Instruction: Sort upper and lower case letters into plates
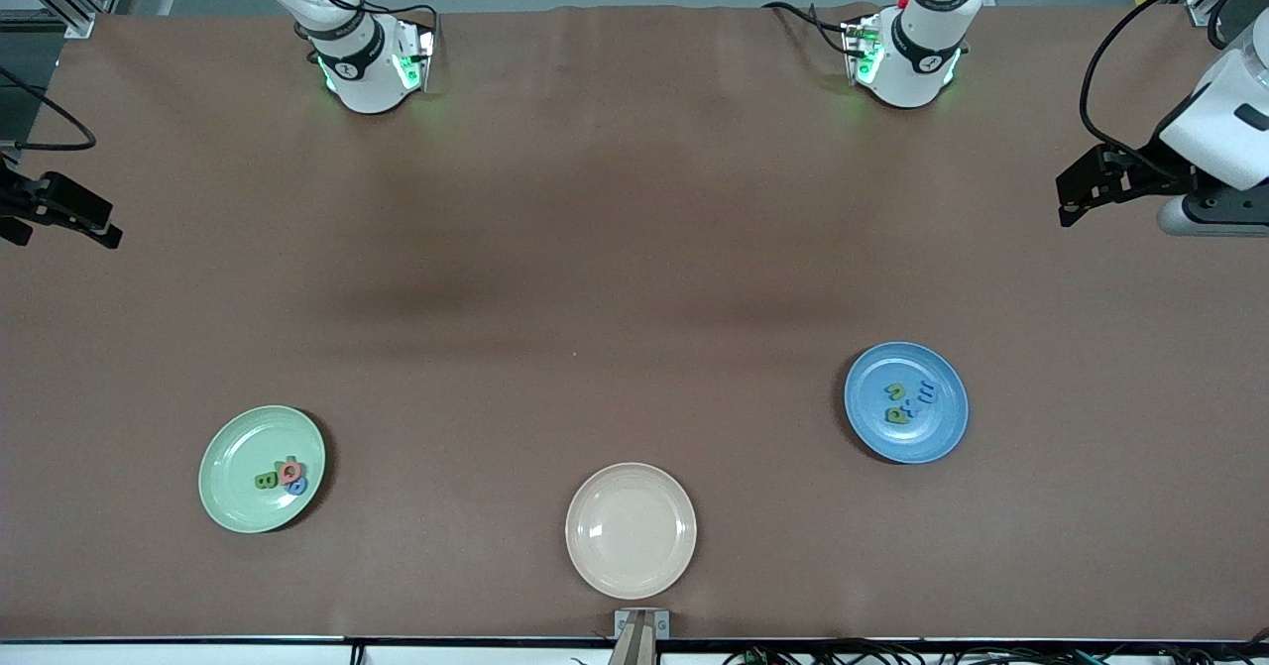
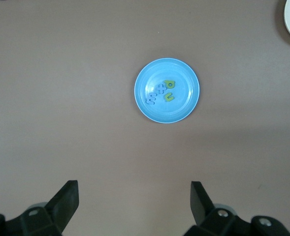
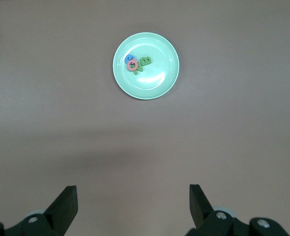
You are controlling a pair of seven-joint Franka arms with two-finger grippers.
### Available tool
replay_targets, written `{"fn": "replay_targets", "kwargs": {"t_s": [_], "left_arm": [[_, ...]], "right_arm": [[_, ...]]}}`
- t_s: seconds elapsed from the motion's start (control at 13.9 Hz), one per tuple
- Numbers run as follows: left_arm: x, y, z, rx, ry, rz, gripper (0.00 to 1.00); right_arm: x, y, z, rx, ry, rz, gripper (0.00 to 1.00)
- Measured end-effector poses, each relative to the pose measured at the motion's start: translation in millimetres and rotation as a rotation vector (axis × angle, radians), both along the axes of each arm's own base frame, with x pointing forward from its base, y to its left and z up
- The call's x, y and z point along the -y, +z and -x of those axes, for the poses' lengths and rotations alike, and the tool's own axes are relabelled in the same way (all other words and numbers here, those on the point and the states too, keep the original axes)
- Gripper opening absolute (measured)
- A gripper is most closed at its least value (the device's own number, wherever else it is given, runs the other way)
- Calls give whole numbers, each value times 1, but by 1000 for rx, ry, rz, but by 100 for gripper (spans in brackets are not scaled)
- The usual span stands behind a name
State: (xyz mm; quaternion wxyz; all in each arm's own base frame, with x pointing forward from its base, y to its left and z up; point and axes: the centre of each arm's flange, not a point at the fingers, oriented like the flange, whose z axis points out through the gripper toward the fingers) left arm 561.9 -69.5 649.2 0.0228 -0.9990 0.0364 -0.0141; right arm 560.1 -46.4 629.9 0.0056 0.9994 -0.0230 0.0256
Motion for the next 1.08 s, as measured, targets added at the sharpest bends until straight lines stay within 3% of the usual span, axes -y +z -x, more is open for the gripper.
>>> {"fn": "replay_targets", "kwargs": {"t_s": [0.29, 1.08], "left_arm": [[-10, -7, 8, -12, 23, 43, 100], [-1, -5, 14, 46, 19, 42, 100]], "right_arm": [[-1, 0, 0, 1, 1, 0, 100], [2, -1, -1, 0, -3, 0, 100]]}}
